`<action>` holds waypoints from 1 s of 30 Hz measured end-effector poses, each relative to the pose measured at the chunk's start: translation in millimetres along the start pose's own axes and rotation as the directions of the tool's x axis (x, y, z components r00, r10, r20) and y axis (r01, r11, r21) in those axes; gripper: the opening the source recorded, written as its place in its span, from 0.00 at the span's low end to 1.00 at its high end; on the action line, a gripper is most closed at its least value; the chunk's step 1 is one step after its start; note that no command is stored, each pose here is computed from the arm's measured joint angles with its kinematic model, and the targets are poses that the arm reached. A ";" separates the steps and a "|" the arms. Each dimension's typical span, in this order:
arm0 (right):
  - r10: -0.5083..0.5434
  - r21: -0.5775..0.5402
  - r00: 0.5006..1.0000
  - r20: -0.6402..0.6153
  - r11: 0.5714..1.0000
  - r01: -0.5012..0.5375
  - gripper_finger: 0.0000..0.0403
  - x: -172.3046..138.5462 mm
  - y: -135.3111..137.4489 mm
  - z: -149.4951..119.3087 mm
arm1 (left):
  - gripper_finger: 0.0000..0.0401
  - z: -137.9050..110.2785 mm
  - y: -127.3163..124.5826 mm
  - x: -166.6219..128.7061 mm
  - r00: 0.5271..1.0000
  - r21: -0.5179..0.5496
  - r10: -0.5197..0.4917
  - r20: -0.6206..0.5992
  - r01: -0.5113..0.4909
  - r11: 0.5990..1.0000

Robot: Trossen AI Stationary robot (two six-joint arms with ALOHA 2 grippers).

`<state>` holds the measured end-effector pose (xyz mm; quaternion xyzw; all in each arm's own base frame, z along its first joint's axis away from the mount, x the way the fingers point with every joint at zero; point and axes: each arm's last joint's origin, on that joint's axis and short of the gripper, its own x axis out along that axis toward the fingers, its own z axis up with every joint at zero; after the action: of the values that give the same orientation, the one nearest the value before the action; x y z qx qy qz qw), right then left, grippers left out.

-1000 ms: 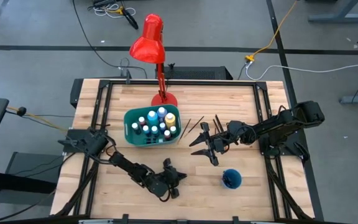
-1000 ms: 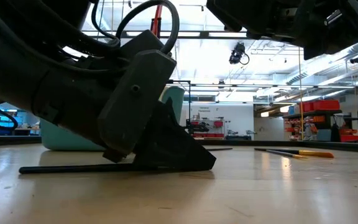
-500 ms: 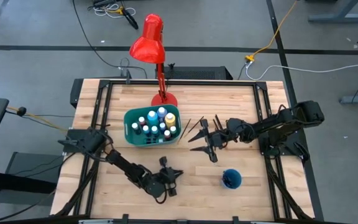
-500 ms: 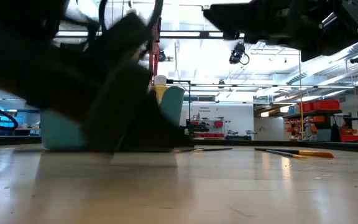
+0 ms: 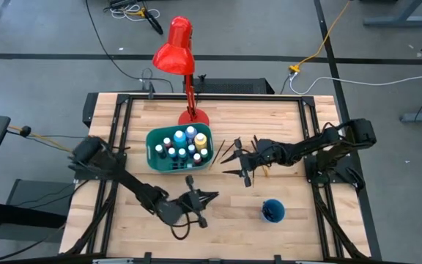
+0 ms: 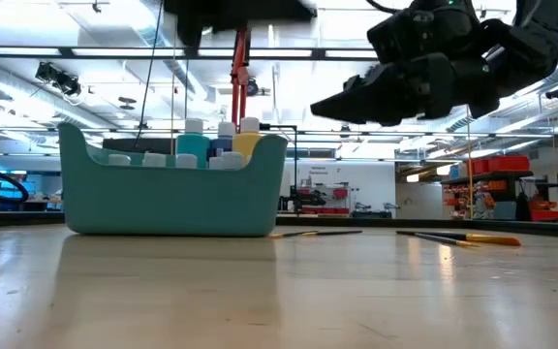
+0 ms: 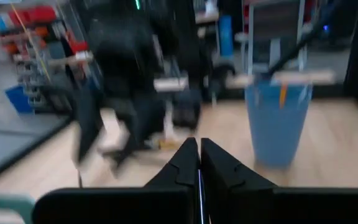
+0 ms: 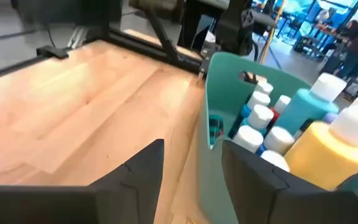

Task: Pick & Place Paint Supplies
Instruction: Put the silver paint brush into the blue cup

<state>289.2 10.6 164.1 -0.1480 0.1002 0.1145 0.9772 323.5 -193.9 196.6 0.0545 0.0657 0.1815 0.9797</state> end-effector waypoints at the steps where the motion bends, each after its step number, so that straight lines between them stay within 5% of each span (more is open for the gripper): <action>1: 0.010 0.001 1.000 0.001 1.000 -0.010 0.42 0.9 0.6 -1.3 | 0.02 10.9 3.7 -2.7 1.000 -0.005 0.000 0.025 0.000 1.000; 6: 0.129 0.032 0.976 0.174 0.990 -0.137 0.42 5.1 3.8 6.0 | 0.02 54.6 18.9 -14.7 0.987 0.031 -0.032 0.157 0.027 0.999; 11: 0.151 0.089 0.906 0.395 0.976 -0.201 0.42 15.0 7.5 31.5 | 0.00 72.5 29.3 -9.2 0.953 0.148 -0.071 0.294 0.028 0.989; 19: 0.211 0.074 0.876 0.434 0.961 -0.268 0.42 53.3 9.6 74.2 | 0.00 86.1 53.9 13.7 0.875 0.170 -0.161 0.456 0.092 0.981; 30: 0.197 0.063 0.891 0.409 0.968 -0.243 0.33 62.1 9.4 87.1 | 0.00 86.1 60.3 20.6 0.871 0.182 -0.167 0.462 0.091 0.979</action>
<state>360.1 58.6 228.9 -0.0539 -0.0790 0.2467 0.9643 334.3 -137.6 287.0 0.1683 -0.1592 0.0910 0.9685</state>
